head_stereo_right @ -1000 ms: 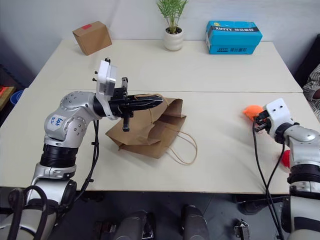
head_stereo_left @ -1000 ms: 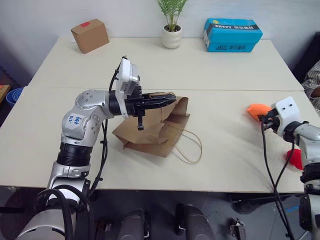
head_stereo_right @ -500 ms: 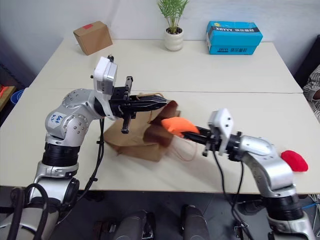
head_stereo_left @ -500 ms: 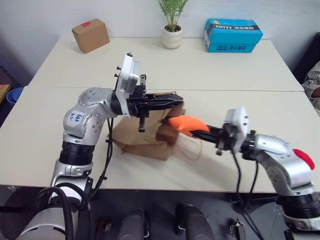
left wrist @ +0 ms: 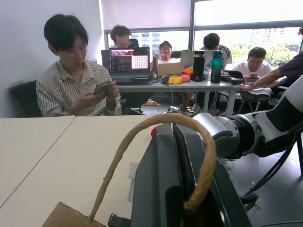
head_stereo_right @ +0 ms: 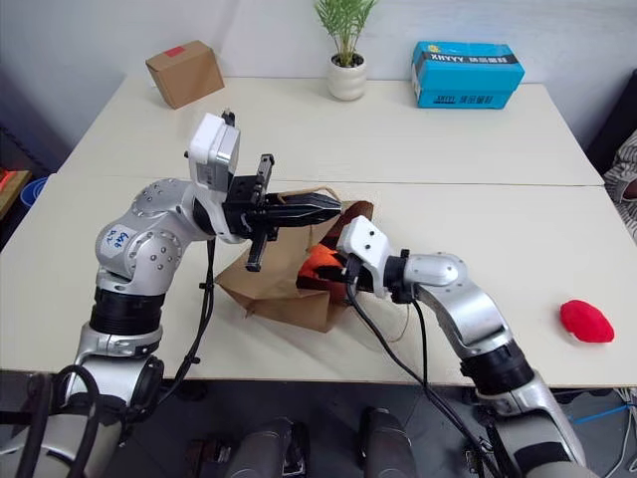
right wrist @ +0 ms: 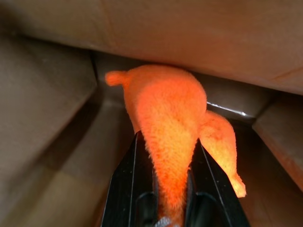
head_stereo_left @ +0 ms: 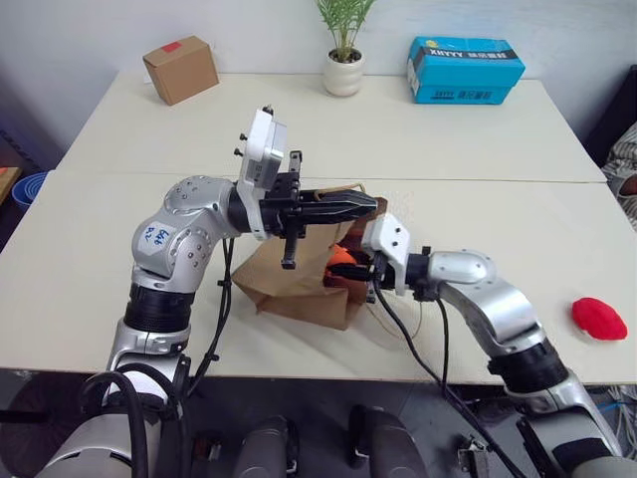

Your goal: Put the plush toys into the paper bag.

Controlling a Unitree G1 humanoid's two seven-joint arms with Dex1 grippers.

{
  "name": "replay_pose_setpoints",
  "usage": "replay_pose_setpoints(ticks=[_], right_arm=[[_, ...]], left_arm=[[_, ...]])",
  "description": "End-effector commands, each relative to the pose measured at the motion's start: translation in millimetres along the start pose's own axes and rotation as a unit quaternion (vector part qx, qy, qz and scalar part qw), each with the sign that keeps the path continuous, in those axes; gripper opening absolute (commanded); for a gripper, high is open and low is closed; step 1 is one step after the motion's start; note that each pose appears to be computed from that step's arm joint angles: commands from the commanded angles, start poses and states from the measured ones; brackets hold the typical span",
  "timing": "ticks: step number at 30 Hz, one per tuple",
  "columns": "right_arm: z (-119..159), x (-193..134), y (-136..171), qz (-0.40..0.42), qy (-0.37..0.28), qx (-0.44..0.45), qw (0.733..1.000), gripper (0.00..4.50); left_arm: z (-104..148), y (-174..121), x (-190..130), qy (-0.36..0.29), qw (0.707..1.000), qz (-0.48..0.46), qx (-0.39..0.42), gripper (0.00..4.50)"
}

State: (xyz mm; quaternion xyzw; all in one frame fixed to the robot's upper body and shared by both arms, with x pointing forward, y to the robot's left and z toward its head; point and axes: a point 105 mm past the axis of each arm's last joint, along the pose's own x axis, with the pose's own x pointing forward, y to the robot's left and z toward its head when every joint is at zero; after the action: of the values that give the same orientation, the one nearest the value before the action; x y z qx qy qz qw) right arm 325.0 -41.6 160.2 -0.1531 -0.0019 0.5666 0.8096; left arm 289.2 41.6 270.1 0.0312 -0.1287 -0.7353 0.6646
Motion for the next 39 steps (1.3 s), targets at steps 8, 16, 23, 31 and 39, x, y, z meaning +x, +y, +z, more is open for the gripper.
replay_pose_setpoints(ticks=[8, 16, 23, 31, 39], right_arm=[[14.4, -11.0, 3.8, 0.039, -0.037, -0.005, 0.999, 2.22], [45.8, -103.1, 18.1, 0.035, -0.107, -0.021, 0.993, 4.28], [14.8, -234.3, 3.5, -0.267, -0.024, -0.019, 0.963, 4.39], [-41.3, -369.8, 68.4, -0.520, 0.121, 0.005, 0.846, 4.39], [-62.5, -373.3, 62.4, -0.535, 0.182, 0.064, 0.823, 4.39]], left_arm=[[2.5, -4.3, -0.2, 0.001, 1.000, -0.008, 0.022, 0.00], [-2.4, -0.4, -12.7, 0.011, 1.000, 0.013, 0.023, 0.00], [-4.9, -1.2, -11.7, 0.005, 0.999, 0.023, 0.029, 0.00], [-9.2, -1.0, -12.3, -0.006, 0.999, 0.035, 0.024, 0.00], [-13.1, -1.9, -8.5, -0.005, 0.999, 0.035, 0.021, 0.00]])
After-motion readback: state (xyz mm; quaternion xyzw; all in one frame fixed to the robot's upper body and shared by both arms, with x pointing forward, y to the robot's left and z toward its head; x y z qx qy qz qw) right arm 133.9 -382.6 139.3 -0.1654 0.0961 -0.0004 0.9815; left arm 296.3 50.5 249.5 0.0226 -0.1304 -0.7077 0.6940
